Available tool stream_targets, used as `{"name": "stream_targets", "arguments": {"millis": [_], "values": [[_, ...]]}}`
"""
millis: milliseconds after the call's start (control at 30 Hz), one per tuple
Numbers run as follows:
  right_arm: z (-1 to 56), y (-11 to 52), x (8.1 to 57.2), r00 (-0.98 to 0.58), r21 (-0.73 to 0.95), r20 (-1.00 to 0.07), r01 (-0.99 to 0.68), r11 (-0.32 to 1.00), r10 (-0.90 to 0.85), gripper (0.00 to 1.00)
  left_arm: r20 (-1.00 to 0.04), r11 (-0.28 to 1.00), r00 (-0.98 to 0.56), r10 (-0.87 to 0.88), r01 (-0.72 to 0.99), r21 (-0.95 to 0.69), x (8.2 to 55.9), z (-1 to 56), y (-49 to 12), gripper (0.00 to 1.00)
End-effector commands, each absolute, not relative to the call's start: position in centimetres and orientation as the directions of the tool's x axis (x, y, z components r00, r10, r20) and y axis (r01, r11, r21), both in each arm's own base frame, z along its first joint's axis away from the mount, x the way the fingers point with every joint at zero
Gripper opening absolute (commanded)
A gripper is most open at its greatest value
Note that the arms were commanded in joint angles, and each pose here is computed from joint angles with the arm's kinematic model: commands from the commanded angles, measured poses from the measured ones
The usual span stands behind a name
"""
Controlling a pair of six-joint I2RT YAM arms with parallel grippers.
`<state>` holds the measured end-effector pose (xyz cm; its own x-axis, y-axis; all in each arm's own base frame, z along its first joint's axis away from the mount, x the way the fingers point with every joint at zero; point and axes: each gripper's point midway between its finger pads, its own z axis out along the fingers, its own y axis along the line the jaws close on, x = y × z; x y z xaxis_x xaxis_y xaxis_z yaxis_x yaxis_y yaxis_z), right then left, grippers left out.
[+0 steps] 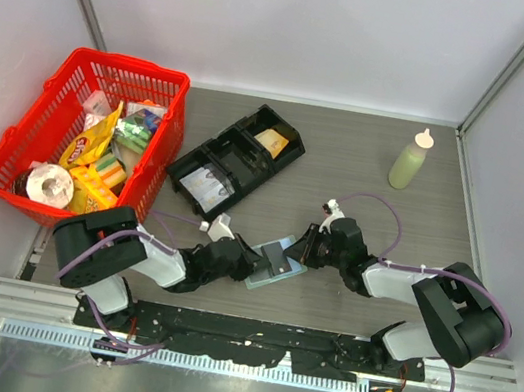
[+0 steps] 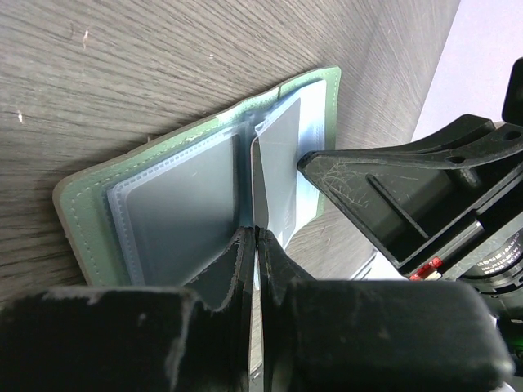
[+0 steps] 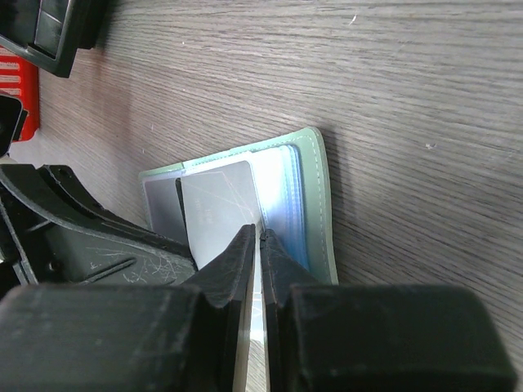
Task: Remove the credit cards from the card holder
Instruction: Remove the credit card from the card holder.
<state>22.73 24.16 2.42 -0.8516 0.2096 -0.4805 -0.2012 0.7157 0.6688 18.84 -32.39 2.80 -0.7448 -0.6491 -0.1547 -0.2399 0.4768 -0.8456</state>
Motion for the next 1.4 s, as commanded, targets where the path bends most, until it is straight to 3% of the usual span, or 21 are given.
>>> {"name": "stream_targets", "arguments": {"millis": [0, 133, 267, 733, 900, 1133, 1200, 1367], "values": [[-1.2, 21.8, 20.5, -0.897, 0.601, -0.406, -0.12, 0.79, 0.173, 0.13, -0.188, 0.509, -0.757, -0.626, -0.213, -0.834, 18.9, 2.9, -32.9, 0.08], [-1.2, 21.8, 20.5, -0.898, 0.601, -0.405, -0.12, 0.79, 0.173, 0.13, -0.19, 0.508, -0.757, -0.625, -0.21, -0.835, 19.0, 3.0, -32.9, 0.08], [-1.4, 21.8, 20.5, -0.9, 0.602, -0.4, -0.117, 0.79, 0.172, 0.13, -0.189, 0.508, -0.754, -0.629, -0.214, -0.834, 18.9, 3.0, -32.7, 0.0], [-1.8, 21.6, 20.5, -0.906, 0.608, -0.381, -0.094, 0.789, 0.185, 0.13, -0.171, 0.519, -0.739, -0.651, -0.269, -0.812, 18.0, 2.8, -30.6, 0.0], [-1.8, 21.6, 20.4, -0.906, 0.61, -0.381, -0.096, 0.786, 0.185, 0.13, -0.168, 0.508, -0.737, -0.655, -0.264, -0.82, 18.3, 2.7, -31.0, 0.24], [-1.7, 21.6, 20.4, -0.905, 0.613, -0.382, -0.097, 0.784, 0.186, 0.12, -0.166, 0.498, -0.727, -0.666, -0.268, -0.824, 18.6, 2.3, -31.3, 0.28], [-1.7, 21.5, 20.4, -0.906, 0.612, -0.381, -0.095, 0.785, 0.187, 0.13, -0.167, 0.501, -0.726, -0.667, -0.271, -0.822, 18.8, 2.1, -31.3, 0.26], [-1.8, 21.4, 20.4, -0.905, 0.611, -0.38, -0.092, 0.786, 0.19, 0.13, -0.161, 0.492, -0.711, -0.685, -0.289, -0.821, 18.5, 1.9, -30.4, 0.03]]}}
